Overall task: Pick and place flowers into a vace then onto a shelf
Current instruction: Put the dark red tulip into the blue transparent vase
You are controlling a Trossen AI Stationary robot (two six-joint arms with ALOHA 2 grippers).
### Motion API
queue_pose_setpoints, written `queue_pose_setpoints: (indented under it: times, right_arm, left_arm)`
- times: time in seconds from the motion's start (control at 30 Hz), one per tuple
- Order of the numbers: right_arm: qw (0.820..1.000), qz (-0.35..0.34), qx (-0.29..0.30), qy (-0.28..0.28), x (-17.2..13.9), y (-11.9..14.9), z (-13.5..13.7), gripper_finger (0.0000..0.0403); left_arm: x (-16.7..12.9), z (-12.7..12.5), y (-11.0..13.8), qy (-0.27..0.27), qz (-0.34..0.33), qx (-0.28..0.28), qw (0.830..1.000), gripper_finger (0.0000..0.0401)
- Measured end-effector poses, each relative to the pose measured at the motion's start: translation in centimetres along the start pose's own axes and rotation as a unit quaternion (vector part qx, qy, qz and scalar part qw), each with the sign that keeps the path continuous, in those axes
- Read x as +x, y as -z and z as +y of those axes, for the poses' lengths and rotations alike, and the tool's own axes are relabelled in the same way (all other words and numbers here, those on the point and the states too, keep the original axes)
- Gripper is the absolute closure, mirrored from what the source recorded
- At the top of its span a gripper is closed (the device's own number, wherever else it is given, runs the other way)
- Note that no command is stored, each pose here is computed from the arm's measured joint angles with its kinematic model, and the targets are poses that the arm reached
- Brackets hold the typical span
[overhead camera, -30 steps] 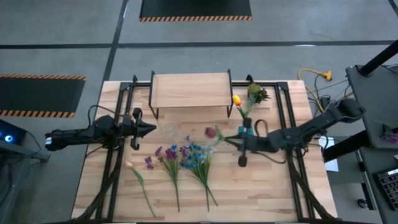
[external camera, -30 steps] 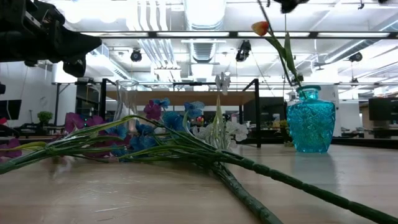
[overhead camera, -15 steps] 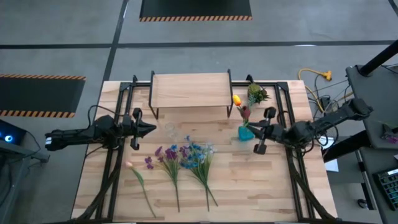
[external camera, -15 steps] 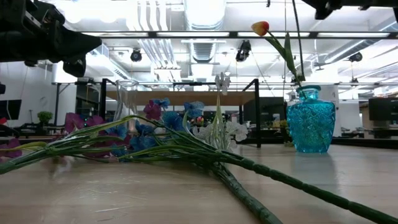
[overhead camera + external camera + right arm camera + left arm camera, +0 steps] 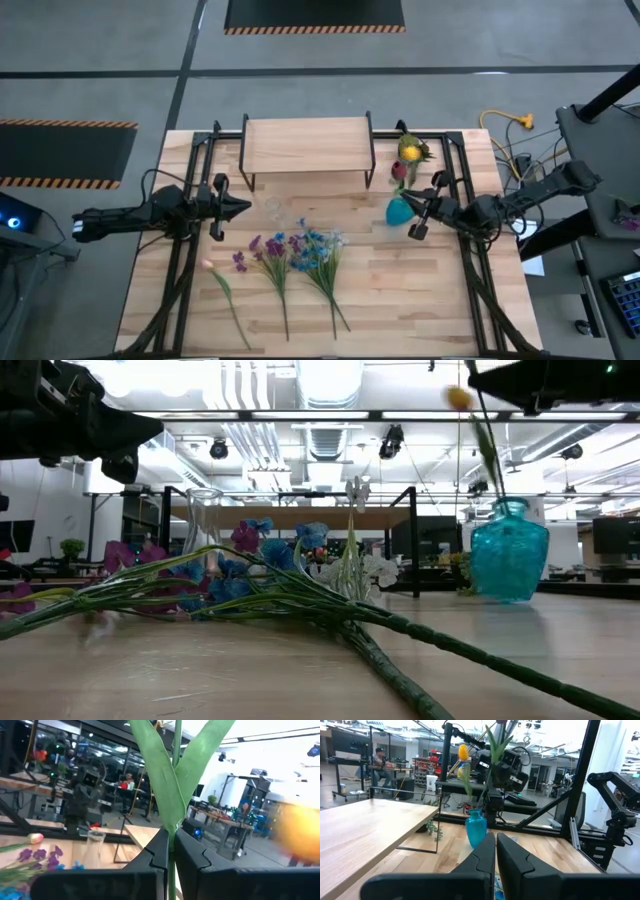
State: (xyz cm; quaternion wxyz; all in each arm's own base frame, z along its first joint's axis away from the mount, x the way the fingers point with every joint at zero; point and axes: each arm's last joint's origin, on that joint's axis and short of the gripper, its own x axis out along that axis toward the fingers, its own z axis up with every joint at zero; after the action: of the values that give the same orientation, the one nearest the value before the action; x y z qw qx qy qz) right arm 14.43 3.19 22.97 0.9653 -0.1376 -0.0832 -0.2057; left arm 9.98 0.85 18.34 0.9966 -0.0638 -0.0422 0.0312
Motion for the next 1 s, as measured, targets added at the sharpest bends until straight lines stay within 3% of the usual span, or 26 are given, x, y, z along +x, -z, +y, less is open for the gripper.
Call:
queue_pose_setpoints:
  times: [0.73, 1.0]
  right_arm:
    - [1.0, -0.007, 0.003, -0.016, 1.6, -1.3, 1.0, 0.039]
    - [0.999, 0.011, 0.038, 0.005, 1.6, -0.8, 1.0, 0.039]
  left_arm:
    - [0.0, 0.0, 0.0, 0.0, -0.002, 0.0, 1.0, 0.0401]
    - [0.0, 0.0, 0.0, 0.0, -0.002, 0.0, 1.0, 0.0401]
